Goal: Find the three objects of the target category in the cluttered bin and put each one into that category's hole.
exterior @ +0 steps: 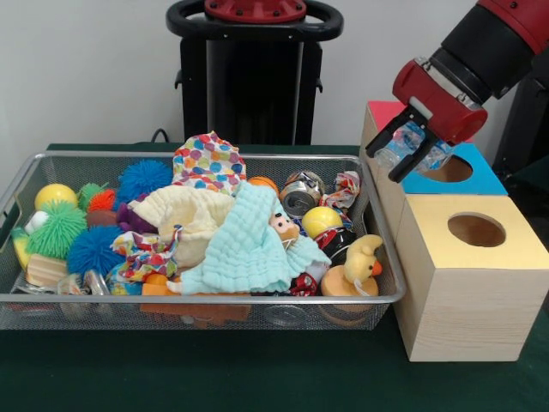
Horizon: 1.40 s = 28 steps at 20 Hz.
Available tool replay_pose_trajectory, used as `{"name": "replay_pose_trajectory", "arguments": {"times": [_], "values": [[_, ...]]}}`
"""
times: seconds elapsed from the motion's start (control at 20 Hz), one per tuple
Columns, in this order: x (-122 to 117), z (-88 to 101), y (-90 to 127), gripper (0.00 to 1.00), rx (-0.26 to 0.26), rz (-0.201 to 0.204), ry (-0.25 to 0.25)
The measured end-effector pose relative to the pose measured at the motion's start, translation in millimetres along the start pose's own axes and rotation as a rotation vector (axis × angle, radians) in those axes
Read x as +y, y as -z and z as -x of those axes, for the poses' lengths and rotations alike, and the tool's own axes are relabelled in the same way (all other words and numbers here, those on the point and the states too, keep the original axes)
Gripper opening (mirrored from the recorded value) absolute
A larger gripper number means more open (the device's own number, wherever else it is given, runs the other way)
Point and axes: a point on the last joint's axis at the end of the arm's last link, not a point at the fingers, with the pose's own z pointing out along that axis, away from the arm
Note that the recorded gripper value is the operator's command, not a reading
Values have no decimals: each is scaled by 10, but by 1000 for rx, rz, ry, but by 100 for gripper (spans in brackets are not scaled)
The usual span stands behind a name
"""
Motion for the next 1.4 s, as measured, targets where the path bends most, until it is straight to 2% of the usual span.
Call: {"name": "replay_pose_trajectory", "arguments": {"times": [0.7,1.4], "values": [[23,-110,82,0,-6,10,14],[-187,-218,10,0,2,-29,11]]}}
